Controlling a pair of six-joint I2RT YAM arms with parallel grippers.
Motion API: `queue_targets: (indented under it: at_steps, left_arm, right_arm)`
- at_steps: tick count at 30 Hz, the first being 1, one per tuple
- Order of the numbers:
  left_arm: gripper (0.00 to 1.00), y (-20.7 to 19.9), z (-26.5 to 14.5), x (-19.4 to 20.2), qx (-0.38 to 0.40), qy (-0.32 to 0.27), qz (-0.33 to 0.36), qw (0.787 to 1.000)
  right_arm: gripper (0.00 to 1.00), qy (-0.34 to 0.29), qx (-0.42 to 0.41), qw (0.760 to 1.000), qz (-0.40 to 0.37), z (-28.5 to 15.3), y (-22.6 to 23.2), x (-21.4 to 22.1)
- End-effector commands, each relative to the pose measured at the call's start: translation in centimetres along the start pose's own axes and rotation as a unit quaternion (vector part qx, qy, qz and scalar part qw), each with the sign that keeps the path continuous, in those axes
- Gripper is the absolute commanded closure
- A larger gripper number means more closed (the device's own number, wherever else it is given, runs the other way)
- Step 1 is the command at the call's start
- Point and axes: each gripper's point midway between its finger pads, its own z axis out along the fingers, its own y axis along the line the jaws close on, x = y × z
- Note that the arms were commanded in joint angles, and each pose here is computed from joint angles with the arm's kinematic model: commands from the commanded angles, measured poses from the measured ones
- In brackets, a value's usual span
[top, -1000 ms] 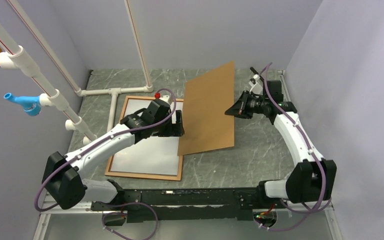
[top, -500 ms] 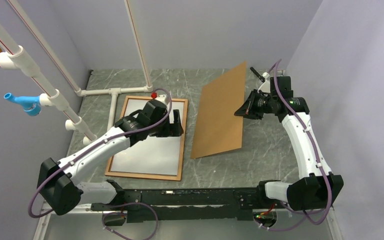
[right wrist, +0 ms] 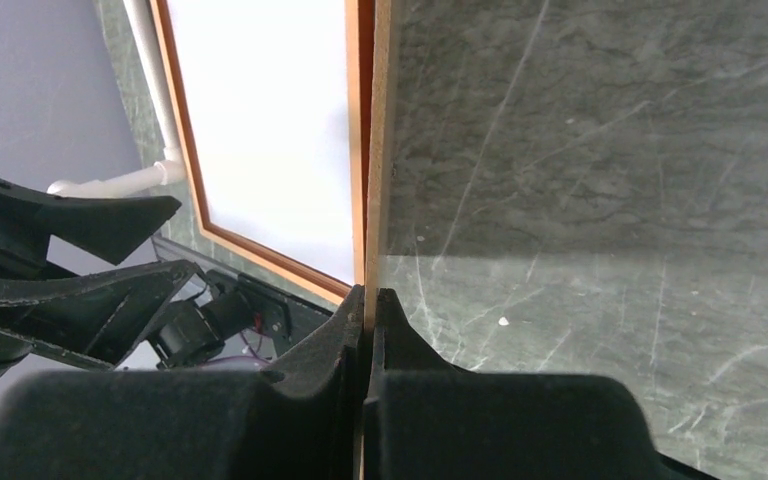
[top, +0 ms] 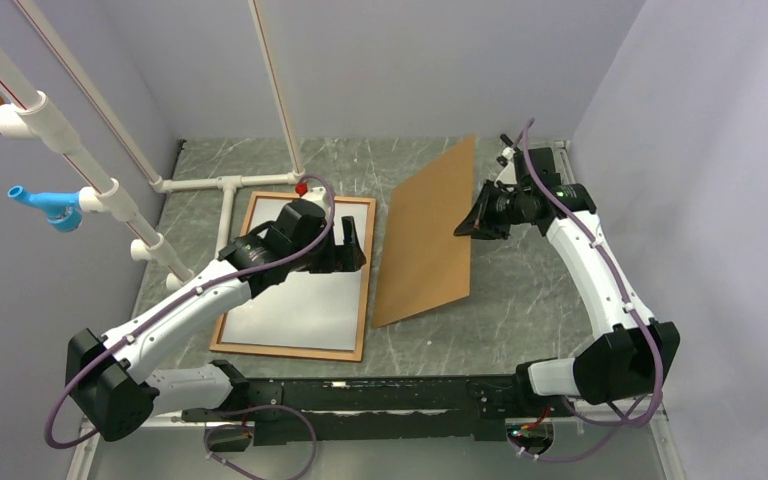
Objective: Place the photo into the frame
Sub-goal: Turn over the photo frame item at the center of the board.
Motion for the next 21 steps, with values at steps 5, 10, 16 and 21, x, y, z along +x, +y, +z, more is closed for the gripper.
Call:
queue_targets:
  at_steps: [5,10,16,21]
  left_arm:
    - [0.03,-0.2,-0.7,-0.7,0.005,-0.014,-0.003,1.000]
    - [0.02,-0.4,-1.2,-1.1,0.008,-0.021,-0.003,1.000]
    - [0.02,-0.6,-1.7,-1.4,0.012,-0.027,-0.002,1.000]
    - [0.01,-1.3,-2.5,-1.9,0.031,-0.037,-0.004,0.999]
  right_arm:
    - [1.00,-0.017,-0.042,0.998,-0.031,0.8,4.2,-1.4]
    - [0.88,-0.012,-0.064,0.997,-0.049,1.0,6.1,-1.5]
    - [0.42,-0.031,-0.112,0.991,-0.071,-0.4,9.1,-2.3]
    - [0.28,-0.010,-0.170,0.982,-0.084,-0.4,11.6,-1.5]
